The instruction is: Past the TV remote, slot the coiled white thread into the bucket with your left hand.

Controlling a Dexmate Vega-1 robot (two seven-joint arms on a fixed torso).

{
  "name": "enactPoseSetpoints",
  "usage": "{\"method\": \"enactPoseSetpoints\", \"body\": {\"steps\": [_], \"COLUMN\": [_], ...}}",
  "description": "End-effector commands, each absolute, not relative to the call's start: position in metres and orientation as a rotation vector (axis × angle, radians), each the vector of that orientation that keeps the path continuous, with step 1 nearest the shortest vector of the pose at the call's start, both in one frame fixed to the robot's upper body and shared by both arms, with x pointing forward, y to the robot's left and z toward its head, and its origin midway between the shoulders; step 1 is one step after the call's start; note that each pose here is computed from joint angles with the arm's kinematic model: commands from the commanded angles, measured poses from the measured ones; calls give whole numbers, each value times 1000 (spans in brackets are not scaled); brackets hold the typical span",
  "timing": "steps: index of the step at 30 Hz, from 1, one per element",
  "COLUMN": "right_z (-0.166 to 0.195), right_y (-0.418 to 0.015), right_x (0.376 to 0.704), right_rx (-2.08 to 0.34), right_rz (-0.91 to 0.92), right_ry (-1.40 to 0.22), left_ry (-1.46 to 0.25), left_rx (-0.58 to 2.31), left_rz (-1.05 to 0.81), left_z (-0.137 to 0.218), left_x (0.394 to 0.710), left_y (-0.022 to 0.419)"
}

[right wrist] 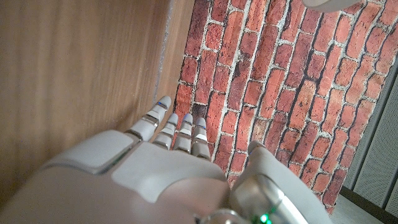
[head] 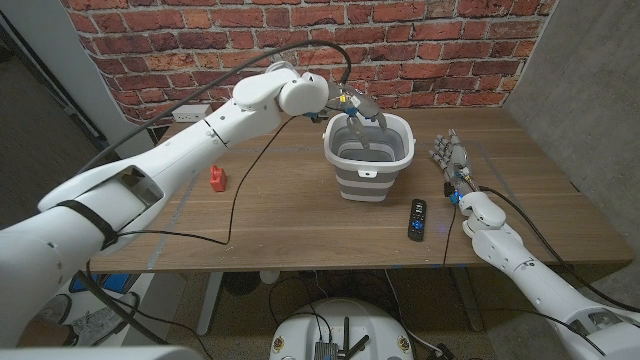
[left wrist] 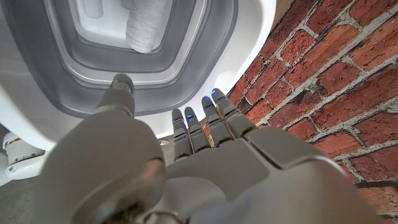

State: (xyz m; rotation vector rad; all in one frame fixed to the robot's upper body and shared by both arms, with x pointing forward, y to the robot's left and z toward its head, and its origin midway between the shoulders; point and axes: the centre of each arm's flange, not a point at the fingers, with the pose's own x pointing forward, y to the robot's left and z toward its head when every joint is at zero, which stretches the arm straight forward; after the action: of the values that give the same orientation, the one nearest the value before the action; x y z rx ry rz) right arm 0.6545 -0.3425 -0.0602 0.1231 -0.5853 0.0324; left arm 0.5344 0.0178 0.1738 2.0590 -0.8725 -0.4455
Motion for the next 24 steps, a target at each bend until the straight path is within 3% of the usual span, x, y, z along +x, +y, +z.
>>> {"method": "enactPoseSetpoints", "body": {"steps": [1, 24], "right_z": [-57, -51], "right_y": [-343, -332], "right_x": [650, 647], "right_rx": [108, 46], "right_rz": [33, 52], "right_ry": [-591, -596], "left_ry": [-896, -990], "left_rx": [1935, 1551], "left_rz": [-369, -118], "left_z": [184, 164], "left_x": [526, 527], "left_y": [37, 122]}}
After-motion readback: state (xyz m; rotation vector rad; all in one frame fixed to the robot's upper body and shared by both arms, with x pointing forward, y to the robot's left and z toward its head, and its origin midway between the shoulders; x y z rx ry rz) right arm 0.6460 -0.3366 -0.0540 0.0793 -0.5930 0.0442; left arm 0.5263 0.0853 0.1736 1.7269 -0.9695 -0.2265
